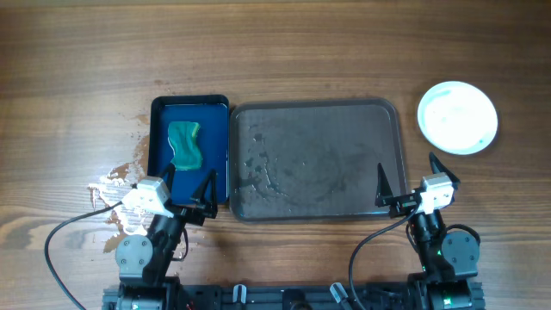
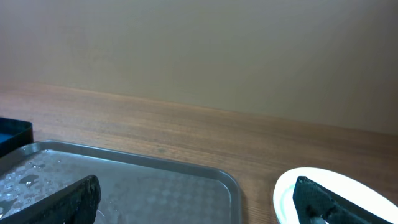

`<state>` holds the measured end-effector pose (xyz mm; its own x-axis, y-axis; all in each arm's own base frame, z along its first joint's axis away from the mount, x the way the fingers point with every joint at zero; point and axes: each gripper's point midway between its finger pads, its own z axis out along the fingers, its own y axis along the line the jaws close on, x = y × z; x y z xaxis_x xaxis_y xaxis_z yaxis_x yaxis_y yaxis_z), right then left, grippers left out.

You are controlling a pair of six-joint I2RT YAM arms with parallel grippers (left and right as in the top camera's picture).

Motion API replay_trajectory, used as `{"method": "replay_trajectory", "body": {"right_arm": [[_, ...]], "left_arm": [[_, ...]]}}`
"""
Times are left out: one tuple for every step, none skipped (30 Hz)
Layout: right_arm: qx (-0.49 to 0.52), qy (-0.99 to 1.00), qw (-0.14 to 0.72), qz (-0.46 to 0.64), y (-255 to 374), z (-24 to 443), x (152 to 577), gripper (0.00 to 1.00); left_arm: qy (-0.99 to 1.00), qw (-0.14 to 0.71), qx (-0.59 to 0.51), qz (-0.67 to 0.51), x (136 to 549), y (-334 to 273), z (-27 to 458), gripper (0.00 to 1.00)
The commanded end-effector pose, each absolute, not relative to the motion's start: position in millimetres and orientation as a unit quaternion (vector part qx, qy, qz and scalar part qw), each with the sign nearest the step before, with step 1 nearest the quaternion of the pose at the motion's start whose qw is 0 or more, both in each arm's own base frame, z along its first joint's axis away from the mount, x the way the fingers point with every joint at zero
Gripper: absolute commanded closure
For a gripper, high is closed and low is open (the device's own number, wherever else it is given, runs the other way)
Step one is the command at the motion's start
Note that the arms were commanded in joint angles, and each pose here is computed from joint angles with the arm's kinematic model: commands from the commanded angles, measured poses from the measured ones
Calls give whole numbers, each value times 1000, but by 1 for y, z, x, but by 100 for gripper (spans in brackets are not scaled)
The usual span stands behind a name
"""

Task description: Clean dirty plates on tray and stack at the side

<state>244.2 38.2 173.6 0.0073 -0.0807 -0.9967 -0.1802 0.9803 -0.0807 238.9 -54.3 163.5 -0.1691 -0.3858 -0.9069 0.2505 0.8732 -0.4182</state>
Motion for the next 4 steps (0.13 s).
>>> {"method": "replay_trajectory", "body": {"right_arm": [[-102,697,709,35,40,177,243,0],[-101,697,709,35,40,177,243,0],[-102,697,709,35,40,177,243,0],[-102,697,709,35,40,177,243,0]], "left_arm": [[723,643,-44,-249,238,-55,163,0],[723,643,-44,-249,238,-55,163,0],[723,643,-44,-249,238,-55,163,0],[723,643,-44,-249,238,-55,163,0]]}}
